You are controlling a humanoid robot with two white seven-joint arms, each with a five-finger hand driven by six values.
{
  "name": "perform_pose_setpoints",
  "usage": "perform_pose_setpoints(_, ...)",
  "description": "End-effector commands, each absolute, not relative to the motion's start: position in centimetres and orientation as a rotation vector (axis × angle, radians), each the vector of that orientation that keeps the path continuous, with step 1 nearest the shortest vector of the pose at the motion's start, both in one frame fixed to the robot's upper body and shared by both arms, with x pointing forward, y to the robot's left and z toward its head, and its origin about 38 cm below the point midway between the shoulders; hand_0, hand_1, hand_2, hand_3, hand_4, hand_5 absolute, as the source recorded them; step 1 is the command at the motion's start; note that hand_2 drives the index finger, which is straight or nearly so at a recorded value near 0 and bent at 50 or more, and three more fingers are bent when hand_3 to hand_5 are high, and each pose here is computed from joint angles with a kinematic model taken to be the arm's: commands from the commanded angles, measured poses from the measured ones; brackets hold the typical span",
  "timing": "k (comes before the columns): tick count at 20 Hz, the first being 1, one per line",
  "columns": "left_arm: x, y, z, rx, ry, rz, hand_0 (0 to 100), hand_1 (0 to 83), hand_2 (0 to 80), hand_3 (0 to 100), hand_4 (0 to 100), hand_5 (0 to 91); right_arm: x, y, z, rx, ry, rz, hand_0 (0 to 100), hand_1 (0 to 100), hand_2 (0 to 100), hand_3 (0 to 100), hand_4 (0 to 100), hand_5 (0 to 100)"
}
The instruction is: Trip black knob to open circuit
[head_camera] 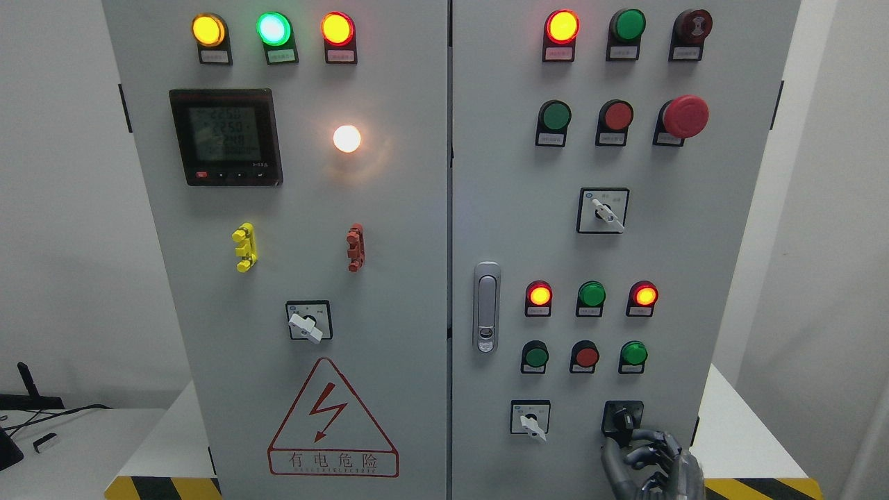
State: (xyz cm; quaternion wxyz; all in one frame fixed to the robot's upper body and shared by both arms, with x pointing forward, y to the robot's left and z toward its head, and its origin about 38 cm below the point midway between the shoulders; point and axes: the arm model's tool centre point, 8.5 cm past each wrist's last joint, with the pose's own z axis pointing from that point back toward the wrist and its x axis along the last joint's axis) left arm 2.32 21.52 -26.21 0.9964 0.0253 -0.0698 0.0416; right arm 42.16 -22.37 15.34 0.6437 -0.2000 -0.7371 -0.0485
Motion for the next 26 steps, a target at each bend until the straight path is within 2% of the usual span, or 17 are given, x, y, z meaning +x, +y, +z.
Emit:
perform_pose_setpoints(1, 2.36, 21.5, -26.21, 0.049, -0.141, 0.053, 12, 38.9, 0.0, 0, 0, 0.0, 42.19, -23.55, 15.09, -0.476, -1.663, -0.137, 33, 75, 51, 77, 75, 87)
perform_pose_setpoints(26, 2.31, 21.5, -26.21, 0.048, -0.139, 0.053, 12, 38.9, 0.0, 0, 0, 0.0, 42.28, -23.18, 15.1, -0.431, -1.665, -0.156, 30, 71, 54, 80, 76, 87)
